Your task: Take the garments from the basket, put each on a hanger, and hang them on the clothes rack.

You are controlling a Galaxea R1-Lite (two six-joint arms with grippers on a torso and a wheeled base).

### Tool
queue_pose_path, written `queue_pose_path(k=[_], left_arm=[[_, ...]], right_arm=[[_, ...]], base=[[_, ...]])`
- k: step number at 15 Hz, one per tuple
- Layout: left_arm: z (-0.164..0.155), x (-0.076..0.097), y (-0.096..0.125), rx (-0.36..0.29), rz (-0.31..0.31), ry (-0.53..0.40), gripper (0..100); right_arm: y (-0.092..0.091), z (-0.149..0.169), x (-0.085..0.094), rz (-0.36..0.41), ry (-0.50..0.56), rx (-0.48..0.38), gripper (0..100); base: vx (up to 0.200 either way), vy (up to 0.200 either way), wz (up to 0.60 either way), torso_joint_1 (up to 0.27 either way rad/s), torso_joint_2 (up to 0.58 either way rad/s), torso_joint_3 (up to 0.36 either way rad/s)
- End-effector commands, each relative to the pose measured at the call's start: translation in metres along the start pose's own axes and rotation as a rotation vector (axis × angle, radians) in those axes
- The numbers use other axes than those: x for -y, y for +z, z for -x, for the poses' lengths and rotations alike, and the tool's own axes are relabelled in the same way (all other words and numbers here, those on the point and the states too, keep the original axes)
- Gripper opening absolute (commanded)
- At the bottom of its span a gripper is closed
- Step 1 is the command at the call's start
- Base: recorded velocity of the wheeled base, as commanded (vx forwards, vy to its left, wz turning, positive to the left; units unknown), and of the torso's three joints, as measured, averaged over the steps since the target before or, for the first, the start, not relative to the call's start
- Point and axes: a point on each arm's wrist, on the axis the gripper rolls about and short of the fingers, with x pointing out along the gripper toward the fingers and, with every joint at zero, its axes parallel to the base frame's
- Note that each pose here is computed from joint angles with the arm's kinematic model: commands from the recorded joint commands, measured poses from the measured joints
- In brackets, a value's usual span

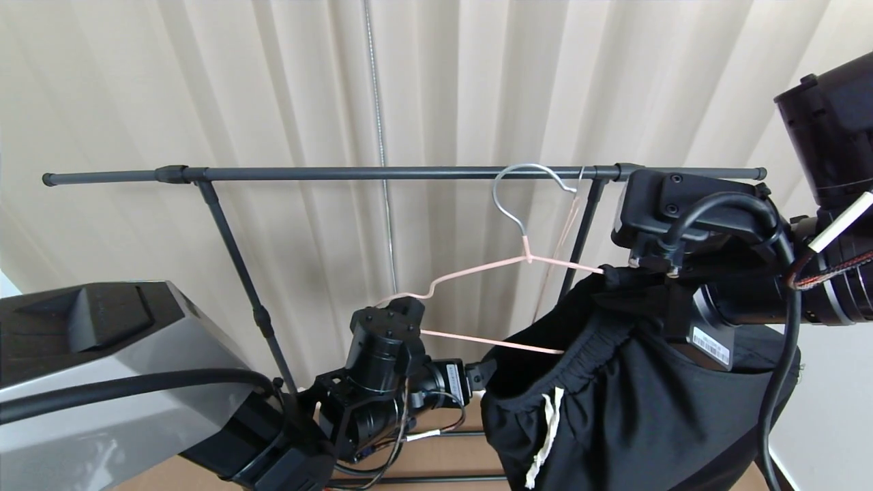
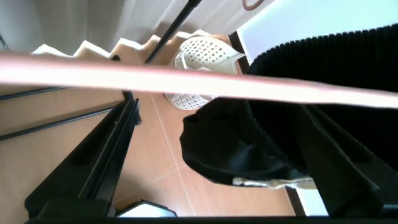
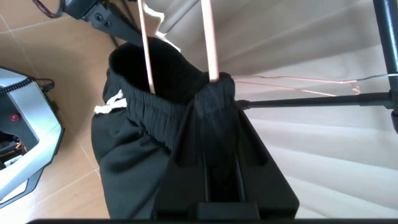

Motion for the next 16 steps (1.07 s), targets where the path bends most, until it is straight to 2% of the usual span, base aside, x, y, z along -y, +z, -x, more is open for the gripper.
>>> queue_pose_path(k=[1, 8, 9, 16], left_arm=[[-0.004, -0.001, -0.003, -0.009, -0.001, 0.005, 100], [-0.007, 0.005, -0.022, -0.056, -0.048, 0.012, 100], [-0.007, 0.005, -0.023, -0.055, -0.055, 0.017, 0], [-0.002, 0.011, -0.023, -0.014, -0.099, 0.049, 0]], right_arm=[[0.000, 0.003, -0.002, 0.004, 0.002, 0.008, 0], [0.002, 0.012, -0.002, 0.006, -0.012, 0.035, 0], [0.001, 0.013, -0.002, 0.006, -0.014, 0.035, 0], [-0.006, 0.014, -0.005, -0.012, -0.006, 0.016, 0]], base=[[0.000, 0.000, 0.00, 0.000, 0.00, 0.000], [0.000, 0.000, 0.00, 0.000, 0.00, 0.000], [0.000, 0.000, 0.00, 0.000, 0.00, 0.000], [0.000, 0.000, 0.00, 0.000, 0.00, 0.000]])
